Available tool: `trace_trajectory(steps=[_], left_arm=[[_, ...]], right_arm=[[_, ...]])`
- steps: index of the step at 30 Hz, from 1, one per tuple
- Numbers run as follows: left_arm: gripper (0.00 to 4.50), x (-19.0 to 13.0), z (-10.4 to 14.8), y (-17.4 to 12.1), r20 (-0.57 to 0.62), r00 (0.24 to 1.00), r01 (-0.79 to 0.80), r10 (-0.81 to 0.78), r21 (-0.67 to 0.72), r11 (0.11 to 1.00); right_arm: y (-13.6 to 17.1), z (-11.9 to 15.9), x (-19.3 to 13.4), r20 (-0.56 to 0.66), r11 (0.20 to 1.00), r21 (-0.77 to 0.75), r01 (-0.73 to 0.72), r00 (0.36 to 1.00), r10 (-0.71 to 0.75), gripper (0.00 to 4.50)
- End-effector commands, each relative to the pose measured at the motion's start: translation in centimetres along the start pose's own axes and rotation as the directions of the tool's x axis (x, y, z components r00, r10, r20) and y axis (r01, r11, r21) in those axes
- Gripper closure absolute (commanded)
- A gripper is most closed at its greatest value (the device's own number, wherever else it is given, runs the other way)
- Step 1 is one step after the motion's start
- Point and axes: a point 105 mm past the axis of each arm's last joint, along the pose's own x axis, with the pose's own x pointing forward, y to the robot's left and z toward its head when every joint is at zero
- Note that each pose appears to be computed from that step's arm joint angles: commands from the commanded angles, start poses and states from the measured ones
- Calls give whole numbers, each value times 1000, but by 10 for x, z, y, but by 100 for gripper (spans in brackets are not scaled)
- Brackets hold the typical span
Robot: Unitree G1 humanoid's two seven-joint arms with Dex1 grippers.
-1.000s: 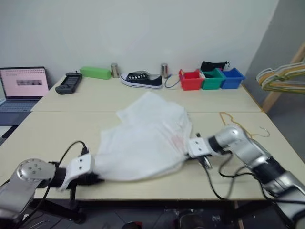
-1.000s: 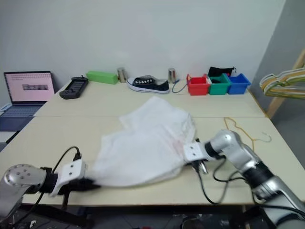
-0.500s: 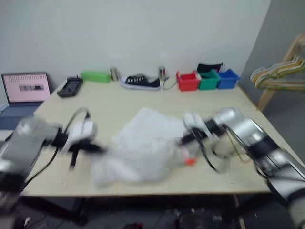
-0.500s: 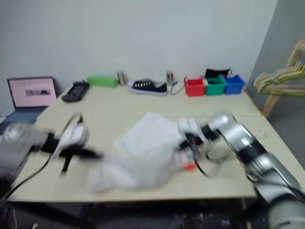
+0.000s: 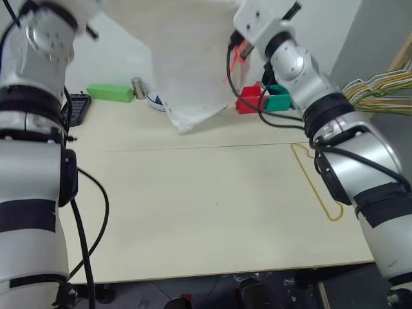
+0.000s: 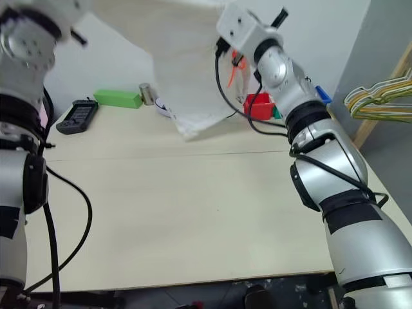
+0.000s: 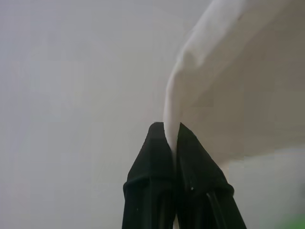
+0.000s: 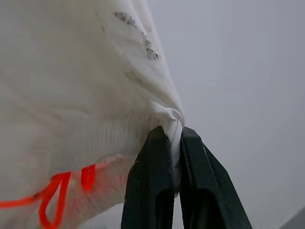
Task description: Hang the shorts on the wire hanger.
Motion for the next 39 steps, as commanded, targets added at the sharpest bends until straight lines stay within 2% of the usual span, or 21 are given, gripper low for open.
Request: trace_trajectory(steps=[1,4,6,7,11,14,15,19,24,29,31,34,39], left_arm=[[444,-51,-52,-77,-57,873,476,-484,-110,873],[444,-137,-71,-130,-86,604,764,-792,-220,607],[444,-177,-69,-142,-97,478,829,-873,-280,485],[444,-187,-67,-143,-102,454,837,-885,-292,463],[444,-220,-83,-145,-177,341,859,-923,-340,383],[444,-235,-94,-150,-212,300,875,-930,-329,357],[444,-238,-95,-152,-214,294,878,-932,-326,351],[444,-262,-93,-168,-182,190,918,-965,-316,240],[444,-275,-91,-179,-162,136,930,-977,-319,183],[444,-284,-89,-186,-152,94,939,-984,-314,138],[444,-283,-91,-188,-157,97,942,-983,-303,141],[444,-277,-91,-194,-157,114,948,-981,-277,154],[444,-268,-87,-201,-137,123,956,-983,-250,155]], right_arm=[[78,-28,-22,0,927,108,-359,933,361,450],[140,-48,-56,27,779,214,-589,801,598,450],[166,-54,-74,52,698,271,-663,734,677,450],[172,-55,-80,62,676,282,-681,715,696,450],[209,-52,-126,120,490,235,-839,526,842,450],[217,-50,-160,130,375,211,-903,406,905,450],[217,-50,-167,127,354,216,-910,385,914,450],[213,-53,-214,62,237,223,-946,256,965,450],[205,-41,-240,52,185,295,-937,209,976,450],[204,-30,-253,76,138,363,-921,177,981,450],[203,-25,-258,96,101,391,-915,150,984,450],[201,-16,-273,144,3,422,-906,71,987,450],[200,-12,-281,180,-62,475,-878,28,983,450]])
